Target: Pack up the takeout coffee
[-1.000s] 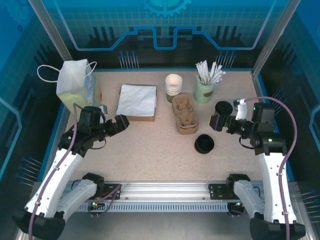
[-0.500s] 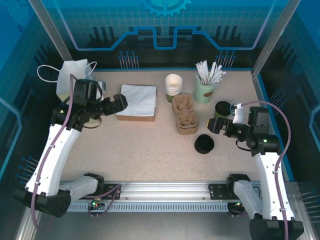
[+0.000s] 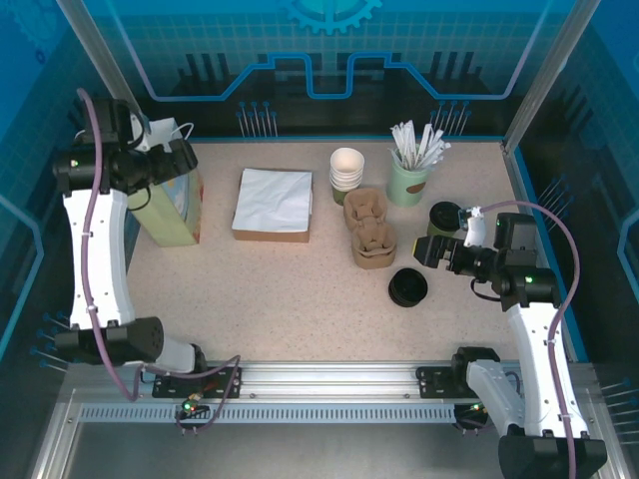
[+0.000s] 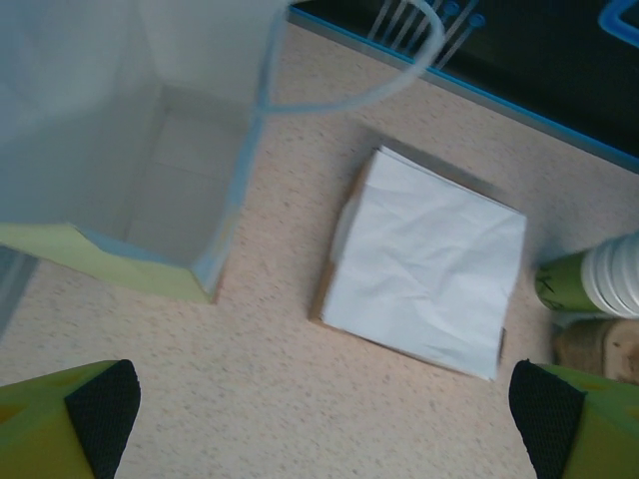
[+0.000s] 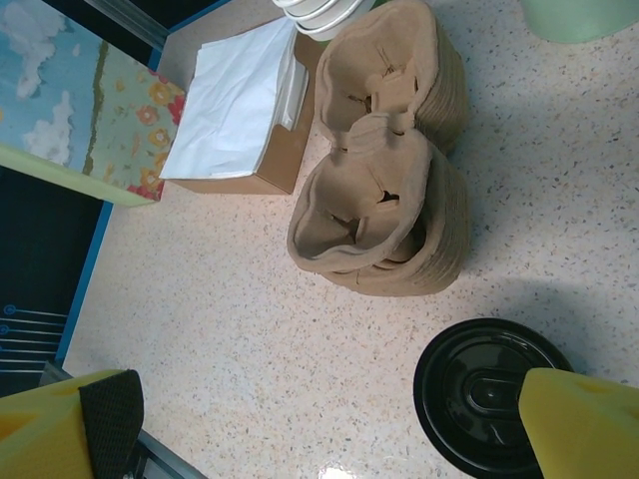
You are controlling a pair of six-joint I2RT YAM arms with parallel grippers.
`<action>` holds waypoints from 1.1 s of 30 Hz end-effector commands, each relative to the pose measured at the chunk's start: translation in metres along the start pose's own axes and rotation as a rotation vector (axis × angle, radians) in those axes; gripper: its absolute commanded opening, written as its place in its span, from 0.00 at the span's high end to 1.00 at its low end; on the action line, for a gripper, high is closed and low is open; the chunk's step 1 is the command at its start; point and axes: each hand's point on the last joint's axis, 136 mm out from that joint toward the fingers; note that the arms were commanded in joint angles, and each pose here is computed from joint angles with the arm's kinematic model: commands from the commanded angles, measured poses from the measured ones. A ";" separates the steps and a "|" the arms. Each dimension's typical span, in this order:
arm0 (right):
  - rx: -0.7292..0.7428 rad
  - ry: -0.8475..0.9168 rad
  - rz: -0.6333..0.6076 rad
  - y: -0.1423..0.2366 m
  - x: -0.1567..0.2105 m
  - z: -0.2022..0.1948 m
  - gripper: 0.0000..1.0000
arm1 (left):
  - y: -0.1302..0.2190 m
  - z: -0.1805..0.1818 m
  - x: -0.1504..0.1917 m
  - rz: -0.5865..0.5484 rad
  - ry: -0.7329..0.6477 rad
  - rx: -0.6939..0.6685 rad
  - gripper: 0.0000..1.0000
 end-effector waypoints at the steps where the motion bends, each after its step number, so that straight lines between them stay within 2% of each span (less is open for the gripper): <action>1: 0.018 0.004 -0.006 0.004 -0.004 -0.002 0.01 | 0.008 0.026 -0.015 -0.014 -0.025 -0.078 0.01; 8: 0.026 0.005 0.001 0.004 -0.006 -0.002 0.01 | -0.007 0.083 -0.054 -0.065 0.046 -0.250 0.01; 13: 0.034 -0.002 0.005 0.003 -0.008 -0.004 0.01 | -0.028 0.123 -0.067 -0.035 0.067 -0.384 0.01; 16: 0.031 -0.006 0.001 0.003 -0.010 -0.003 0.00 | -0.040 0.142 -0.070 -0.017 0.097 -0.420 0.01; 22: 0.044 -0.006 0.014 -0.001 -0.014 -0.007 0.00 | -0.071 0.166 -0.070 0.030 0.175 -0.380 0.02; 28: 0.041 -0.033 0.028 -0.006 -0.013 -0.010 0.00 | -0.100 0.169 -0.071 0.068 0.191 -0.333 0.06; 33: 0.051 -0.037 0.025 -0.006 -0.012 -0.012 0.00 | -0.120 0.157 -0.070 0.095 0.206 -0.226 0.14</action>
Point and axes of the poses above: each hand's point on the last joint's axis, 136 mm out from that joint toward the fingers, its own y axis back along the fingers, its own z axis along the line the jaws close on, x = y × z
